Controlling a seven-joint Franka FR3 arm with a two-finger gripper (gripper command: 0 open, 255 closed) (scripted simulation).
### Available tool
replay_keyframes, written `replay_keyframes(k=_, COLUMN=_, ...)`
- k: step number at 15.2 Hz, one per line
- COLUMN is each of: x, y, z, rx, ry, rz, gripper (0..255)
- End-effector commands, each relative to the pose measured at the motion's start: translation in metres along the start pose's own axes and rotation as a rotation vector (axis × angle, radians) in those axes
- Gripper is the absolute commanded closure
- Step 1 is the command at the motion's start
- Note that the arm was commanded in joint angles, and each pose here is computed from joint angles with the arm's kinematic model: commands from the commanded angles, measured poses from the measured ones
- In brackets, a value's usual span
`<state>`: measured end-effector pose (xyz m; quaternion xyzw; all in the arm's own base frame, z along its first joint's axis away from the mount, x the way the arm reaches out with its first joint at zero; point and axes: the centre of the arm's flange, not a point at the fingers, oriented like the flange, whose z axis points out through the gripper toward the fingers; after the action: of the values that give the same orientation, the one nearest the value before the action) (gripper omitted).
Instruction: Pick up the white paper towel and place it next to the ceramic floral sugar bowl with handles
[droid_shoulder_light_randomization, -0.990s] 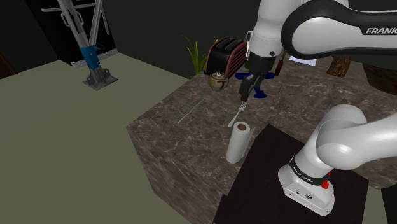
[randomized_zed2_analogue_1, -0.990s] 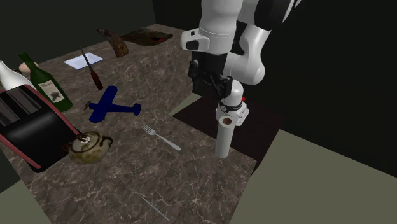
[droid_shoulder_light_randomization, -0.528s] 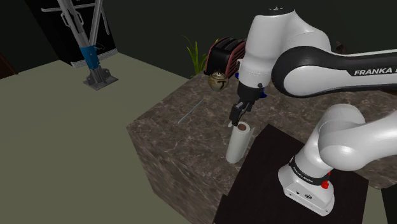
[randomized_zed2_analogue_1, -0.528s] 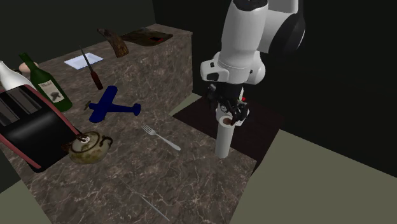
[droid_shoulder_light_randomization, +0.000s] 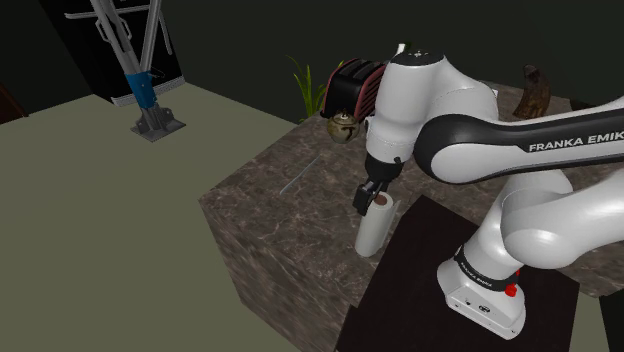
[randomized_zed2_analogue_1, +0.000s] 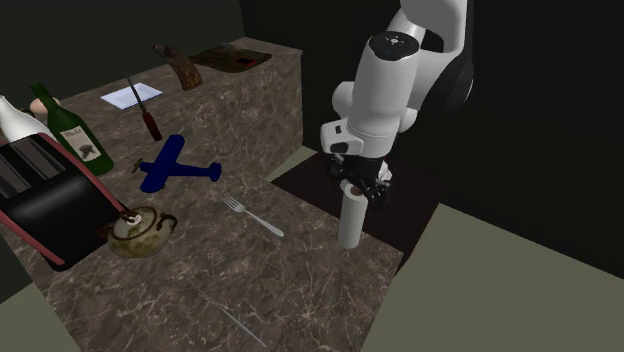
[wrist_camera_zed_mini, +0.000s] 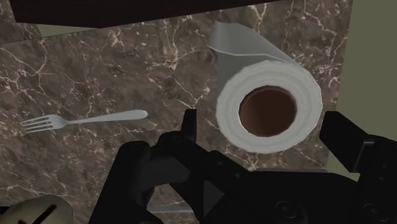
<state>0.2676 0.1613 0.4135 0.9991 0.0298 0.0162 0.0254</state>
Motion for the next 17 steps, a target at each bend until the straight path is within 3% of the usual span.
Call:
replay_keyframes(k=1, x=-0.0007, y=0.0013, z=0.0089, rx=0.000, ry=0.001, rz=0.000, gripper=0)
replay_keyframes(k=8, x=-0.0007, y=0.0013, z=0.0089, rx=0.000, ry=0.000, rz=0.000, gripper=0)
replay_keyframes(k=9, x=-0.0007, y=0.0013, z=0.0089, rx=0.000, ry=0.000, rz=0.000, gripper=255)
replay_keyframes(k=17, x=-0.0003, y=0.0013, z=0.0089, rx=0.000, ry=0.000, rz=0.000, gripper=255)
